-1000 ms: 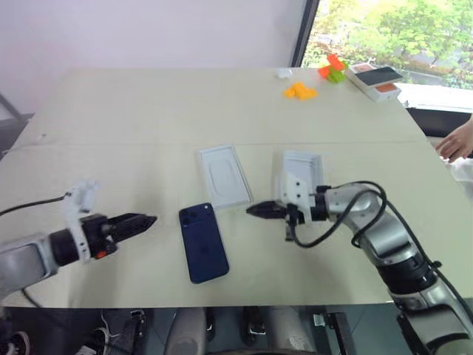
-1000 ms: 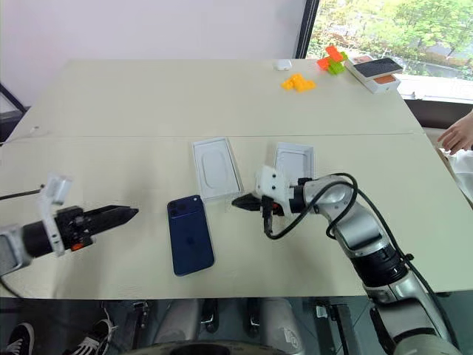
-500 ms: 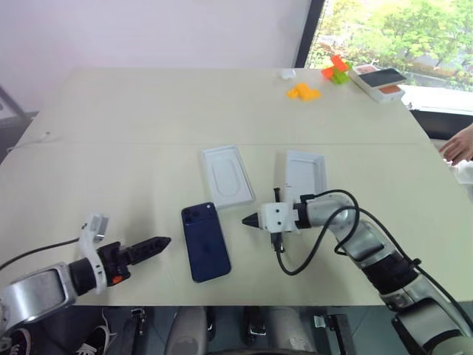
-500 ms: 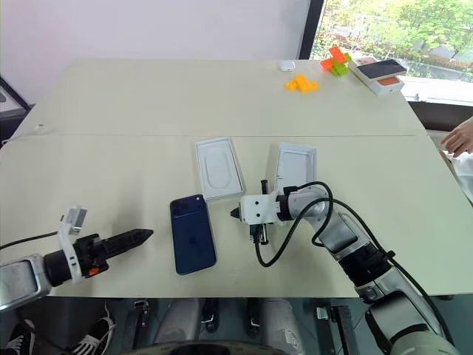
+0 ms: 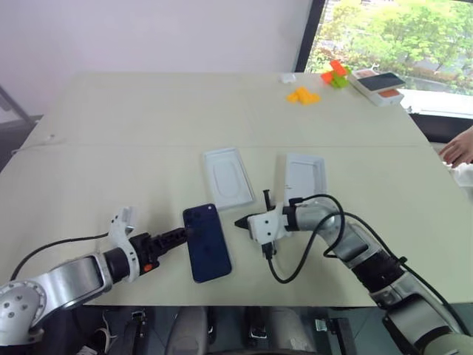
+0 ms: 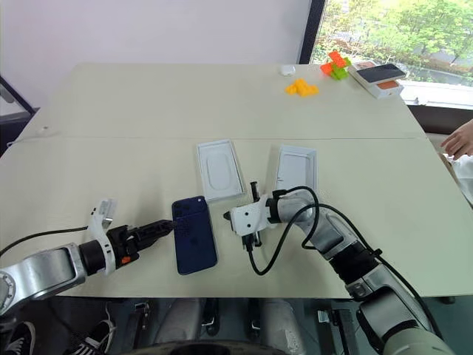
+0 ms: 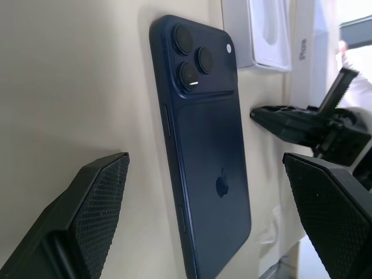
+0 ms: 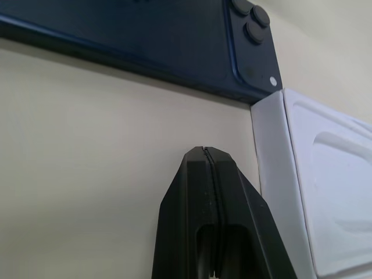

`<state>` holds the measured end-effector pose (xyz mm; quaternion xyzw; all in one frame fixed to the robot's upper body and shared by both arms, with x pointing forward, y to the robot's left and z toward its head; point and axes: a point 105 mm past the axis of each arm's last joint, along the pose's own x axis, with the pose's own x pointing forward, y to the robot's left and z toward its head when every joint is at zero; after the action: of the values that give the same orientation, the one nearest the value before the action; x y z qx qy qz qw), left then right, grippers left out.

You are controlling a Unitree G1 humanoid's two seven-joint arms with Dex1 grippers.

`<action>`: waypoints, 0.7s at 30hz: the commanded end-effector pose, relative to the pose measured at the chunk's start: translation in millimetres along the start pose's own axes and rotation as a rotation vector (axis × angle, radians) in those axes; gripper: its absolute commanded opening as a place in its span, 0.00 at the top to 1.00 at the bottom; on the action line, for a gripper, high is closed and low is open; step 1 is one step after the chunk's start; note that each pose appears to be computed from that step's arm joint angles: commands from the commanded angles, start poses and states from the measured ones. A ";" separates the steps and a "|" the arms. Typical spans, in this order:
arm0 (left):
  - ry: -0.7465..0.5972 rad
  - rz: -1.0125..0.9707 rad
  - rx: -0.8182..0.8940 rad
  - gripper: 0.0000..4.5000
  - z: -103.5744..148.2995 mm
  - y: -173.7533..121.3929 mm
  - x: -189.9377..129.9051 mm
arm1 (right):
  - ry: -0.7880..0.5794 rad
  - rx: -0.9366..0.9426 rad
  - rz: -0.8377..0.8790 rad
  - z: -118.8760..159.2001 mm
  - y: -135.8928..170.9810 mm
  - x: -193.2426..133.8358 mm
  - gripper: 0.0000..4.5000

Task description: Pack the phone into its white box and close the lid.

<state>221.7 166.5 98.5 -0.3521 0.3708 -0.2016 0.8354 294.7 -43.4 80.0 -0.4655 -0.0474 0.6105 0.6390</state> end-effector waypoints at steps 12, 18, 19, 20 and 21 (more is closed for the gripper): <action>0.051 0.002 -0.058 0.01 -13.5 -1.2 24.0 | -0.057 -0.061 0.111 18.6 17.3 34.0 1.00; 0.068 -0.014 -0.058 0.01 -19.1 -4.7 29.8 | -0.107 -0.062 0.117 35.8 20.7 51.1 1.00; 0.066 -0.017 -0.063 0.01 -19.2 -5.2 30.8 | -0.111 -0.055 0.110 37.3 20.1 52.5 1.00; 0.064 -0.020 -0.061 0.01 -18.9 -5.8 31.4 | -0.110 -0.053 0.111 37.3 20.3 53.0 1.00; 0.058 -0.029 -0.067 0.01 -18.0 -7.6 32.4 | -0.104 -0.053 0.112 36.2 20.5 53.4 1.00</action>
<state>235.7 144.7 93.6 -0.3786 0.3666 -0.2060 0.8245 283.9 6.0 70.9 -0.4549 -0.0754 0.6428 0.6118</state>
